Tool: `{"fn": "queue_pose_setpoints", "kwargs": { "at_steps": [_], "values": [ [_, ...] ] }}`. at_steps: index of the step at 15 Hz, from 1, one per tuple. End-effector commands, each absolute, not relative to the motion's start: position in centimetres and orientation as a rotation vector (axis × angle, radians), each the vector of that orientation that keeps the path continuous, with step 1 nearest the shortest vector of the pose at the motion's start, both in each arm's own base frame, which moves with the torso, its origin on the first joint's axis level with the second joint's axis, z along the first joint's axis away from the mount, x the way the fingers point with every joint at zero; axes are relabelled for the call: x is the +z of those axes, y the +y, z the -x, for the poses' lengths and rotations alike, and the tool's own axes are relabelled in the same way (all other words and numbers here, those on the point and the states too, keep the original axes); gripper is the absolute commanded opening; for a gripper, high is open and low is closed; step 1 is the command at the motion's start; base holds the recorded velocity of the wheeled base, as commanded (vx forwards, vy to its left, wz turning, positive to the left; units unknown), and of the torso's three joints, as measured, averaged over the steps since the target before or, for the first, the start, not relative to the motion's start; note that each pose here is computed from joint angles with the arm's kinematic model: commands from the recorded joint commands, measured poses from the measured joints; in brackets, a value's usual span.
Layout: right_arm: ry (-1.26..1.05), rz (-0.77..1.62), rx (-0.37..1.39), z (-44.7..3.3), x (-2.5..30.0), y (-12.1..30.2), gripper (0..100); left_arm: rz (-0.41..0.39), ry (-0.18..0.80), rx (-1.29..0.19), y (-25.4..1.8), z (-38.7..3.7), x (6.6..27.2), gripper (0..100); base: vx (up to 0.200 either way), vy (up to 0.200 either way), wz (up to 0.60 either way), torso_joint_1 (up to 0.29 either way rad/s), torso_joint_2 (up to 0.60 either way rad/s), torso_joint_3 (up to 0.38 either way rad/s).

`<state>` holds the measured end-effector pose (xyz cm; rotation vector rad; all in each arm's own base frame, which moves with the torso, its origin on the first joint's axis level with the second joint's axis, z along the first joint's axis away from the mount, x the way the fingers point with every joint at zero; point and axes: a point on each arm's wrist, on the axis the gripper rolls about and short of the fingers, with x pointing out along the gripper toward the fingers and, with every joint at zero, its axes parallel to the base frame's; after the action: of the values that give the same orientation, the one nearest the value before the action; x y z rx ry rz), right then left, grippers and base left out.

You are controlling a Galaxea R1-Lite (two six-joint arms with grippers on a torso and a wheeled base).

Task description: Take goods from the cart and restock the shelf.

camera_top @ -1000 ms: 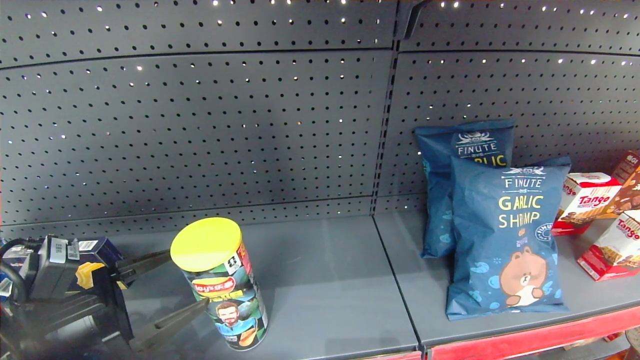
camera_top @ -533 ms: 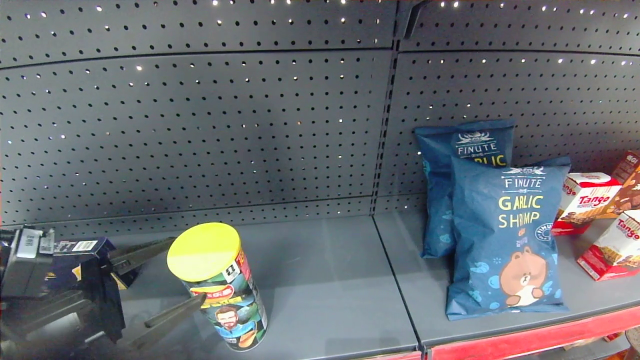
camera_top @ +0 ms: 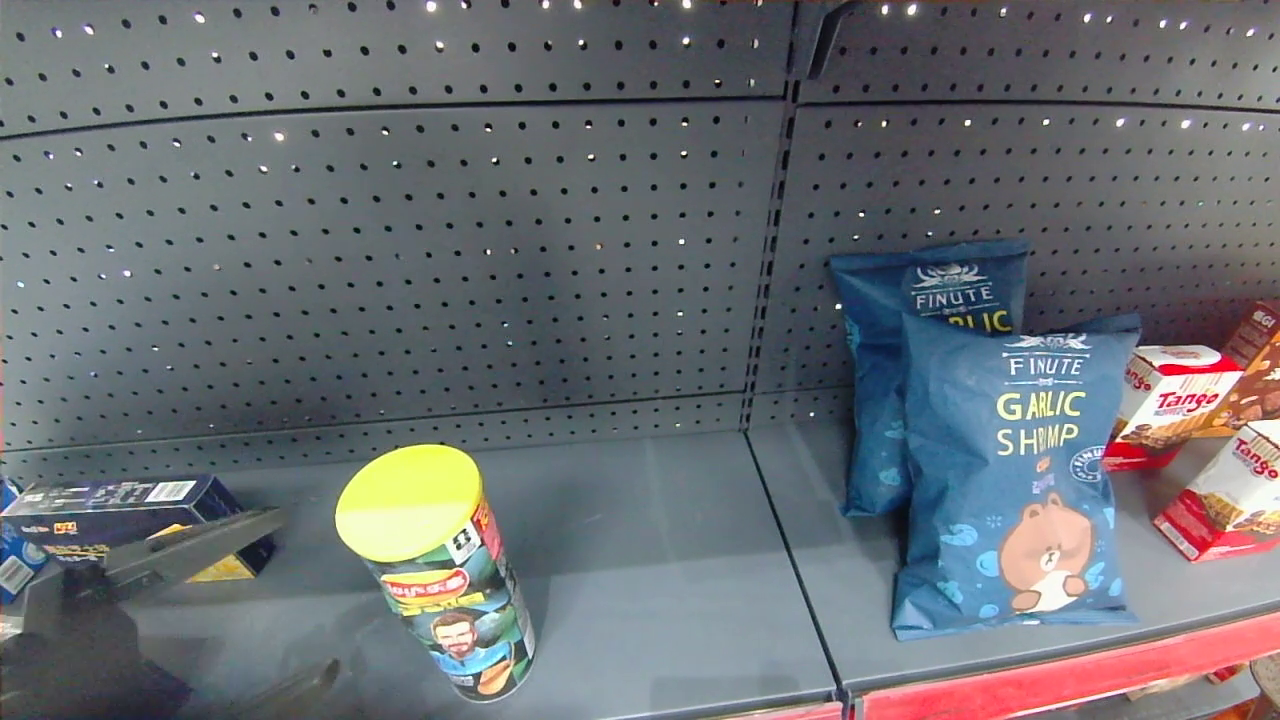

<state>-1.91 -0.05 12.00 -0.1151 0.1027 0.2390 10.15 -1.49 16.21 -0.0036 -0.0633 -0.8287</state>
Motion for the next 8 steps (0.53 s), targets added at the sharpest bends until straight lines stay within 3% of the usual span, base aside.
{"fn": "queue_pose_setpoints", "kwargs": {
  "at_steps": [1,5,8],
  "values": [
    [0.087,0.115,0.232,2.1,11.9,-0.1,0,-0.001,-0.174,-0.774,-1.4,-6.1,18.4,100,0.000,0.000,0.00,0.000,0.00,0.000],
    [0.060,0.115,0.222,2.4,11.8,-0.1,0,0.011,-0.178,-0.722,-1.5,-1.3,17.7,100,0.000,0.000,0.00,0.000,0.00,0.000],
    [0.041,0.114,0.221,2.6,11.8,-0.2,0,0.017,-0.192,-0.663,-1.5,1.6,15.9,100,0.000,0.000,0.00,0.000,0.00,0.000]
  ]
}}
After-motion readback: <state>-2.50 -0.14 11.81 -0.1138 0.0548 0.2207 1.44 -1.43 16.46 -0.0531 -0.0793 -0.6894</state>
